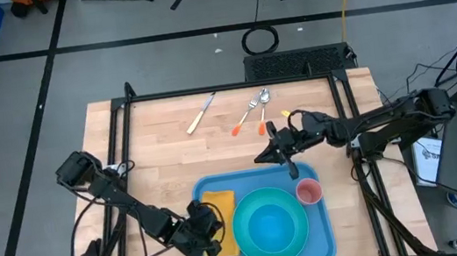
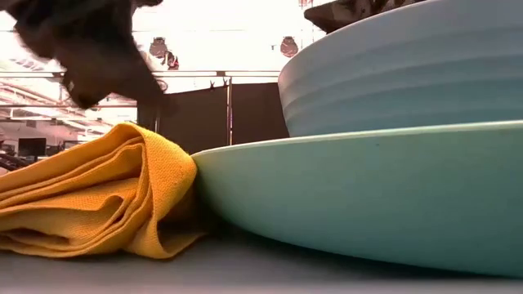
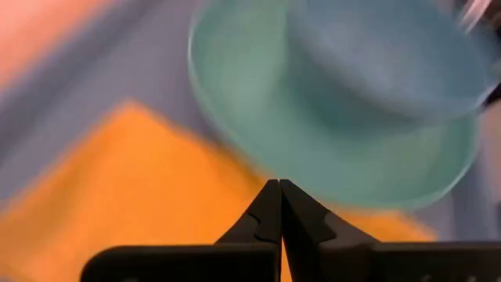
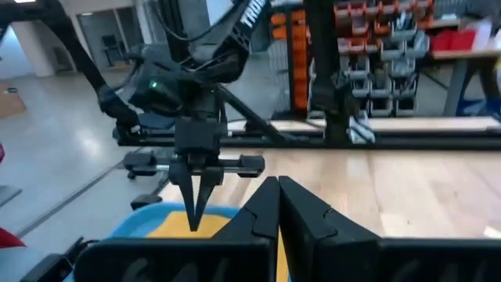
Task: Set up tray
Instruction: Put the orange fork on top of the yellow table napkin
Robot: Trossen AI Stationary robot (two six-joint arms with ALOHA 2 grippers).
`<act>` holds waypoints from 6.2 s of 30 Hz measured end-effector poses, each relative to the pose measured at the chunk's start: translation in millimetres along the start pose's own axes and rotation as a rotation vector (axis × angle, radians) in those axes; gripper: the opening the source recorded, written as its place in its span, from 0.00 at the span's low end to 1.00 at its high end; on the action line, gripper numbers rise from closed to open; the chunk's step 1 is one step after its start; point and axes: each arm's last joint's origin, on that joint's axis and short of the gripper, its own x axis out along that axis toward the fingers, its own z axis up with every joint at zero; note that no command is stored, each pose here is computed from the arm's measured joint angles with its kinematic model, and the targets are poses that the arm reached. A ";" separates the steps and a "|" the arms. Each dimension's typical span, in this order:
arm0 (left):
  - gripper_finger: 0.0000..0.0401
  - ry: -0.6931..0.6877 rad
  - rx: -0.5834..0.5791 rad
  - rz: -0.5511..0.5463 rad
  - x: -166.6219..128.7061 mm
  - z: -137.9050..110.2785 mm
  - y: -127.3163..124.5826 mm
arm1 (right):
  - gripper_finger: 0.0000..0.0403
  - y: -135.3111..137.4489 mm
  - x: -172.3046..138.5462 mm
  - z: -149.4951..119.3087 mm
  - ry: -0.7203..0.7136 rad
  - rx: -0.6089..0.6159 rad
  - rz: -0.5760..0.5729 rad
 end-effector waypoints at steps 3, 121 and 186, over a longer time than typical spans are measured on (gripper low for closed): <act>0.00 -0.085 0.048 -0.035 -7.6 11.0 -5.9 | 0.00 4.3 -9.0 12.7 -0.053 -0.042 0.005; 0.72 0.093 -0.213 0.236 56.2 274.6 294.8 | 0.00 49.6 -142.2 -59.1 -0.353 0.027 0.002; 0.59 0.425 -0.247 0.231 150.0 278.7 322.3 | 0.00 49.6 -142.3 -59.1 -0.354 0.027 0.002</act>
